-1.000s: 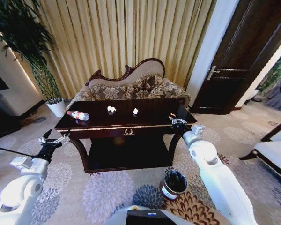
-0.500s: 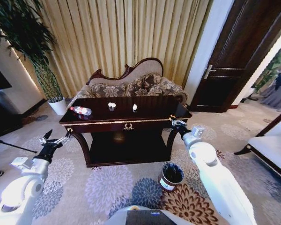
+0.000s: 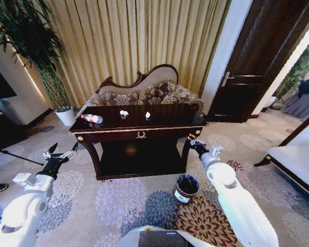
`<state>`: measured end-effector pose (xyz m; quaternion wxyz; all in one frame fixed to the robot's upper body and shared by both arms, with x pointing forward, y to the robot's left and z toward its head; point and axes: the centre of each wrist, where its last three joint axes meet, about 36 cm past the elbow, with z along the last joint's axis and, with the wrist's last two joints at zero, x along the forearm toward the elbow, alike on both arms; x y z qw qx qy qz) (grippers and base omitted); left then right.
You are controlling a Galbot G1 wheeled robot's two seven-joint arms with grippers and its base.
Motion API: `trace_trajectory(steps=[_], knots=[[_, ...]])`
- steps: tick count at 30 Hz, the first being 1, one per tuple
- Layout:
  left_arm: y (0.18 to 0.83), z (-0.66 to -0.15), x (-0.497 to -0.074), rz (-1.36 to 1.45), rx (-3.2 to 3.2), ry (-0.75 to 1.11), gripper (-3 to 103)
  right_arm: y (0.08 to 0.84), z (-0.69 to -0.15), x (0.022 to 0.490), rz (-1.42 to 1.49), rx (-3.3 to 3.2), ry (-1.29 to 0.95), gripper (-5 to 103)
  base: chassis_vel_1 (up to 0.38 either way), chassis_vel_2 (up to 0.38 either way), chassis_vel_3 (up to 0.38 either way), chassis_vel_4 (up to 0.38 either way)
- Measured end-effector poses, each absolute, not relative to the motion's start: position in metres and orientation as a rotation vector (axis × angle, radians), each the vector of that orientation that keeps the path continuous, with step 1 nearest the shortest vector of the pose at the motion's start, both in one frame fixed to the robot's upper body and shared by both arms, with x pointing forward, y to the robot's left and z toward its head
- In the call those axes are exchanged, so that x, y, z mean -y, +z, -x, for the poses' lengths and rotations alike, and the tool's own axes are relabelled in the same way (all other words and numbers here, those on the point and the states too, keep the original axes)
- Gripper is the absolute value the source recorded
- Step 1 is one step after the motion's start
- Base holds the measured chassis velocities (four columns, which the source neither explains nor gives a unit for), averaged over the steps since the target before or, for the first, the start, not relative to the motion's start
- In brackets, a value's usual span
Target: Move to the front of the table and place the trash on the table into the trash bin.
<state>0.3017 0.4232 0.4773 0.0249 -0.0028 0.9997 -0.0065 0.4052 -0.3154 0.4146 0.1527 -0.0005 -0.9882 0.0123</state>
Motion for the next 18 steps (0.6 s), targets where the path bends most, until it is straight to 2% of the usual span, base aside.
trace_trajectory(steps=[7,12,18], knots=[[0.472,-0.303,-0.425,-0.003,-3.083,-0.033,100,0.307,-0.387,0.343,0.168,2.570,0.183,0,0.000,0.000,0.000,0.000],[0.471,-0.304,-0.424,-0.006,-3.082,-0.044,100,0.266,-0.386,0.346,0.195,2.518,0.222,0,0.000,0.000,0.000,0.000],[0.472,-0.303,-0.421,-0.016,-3.078,-0.050,100,0.225,-0.408,0.342,0.225,2.487,0.225,0,0.000,0.000,0.000,0.000]])
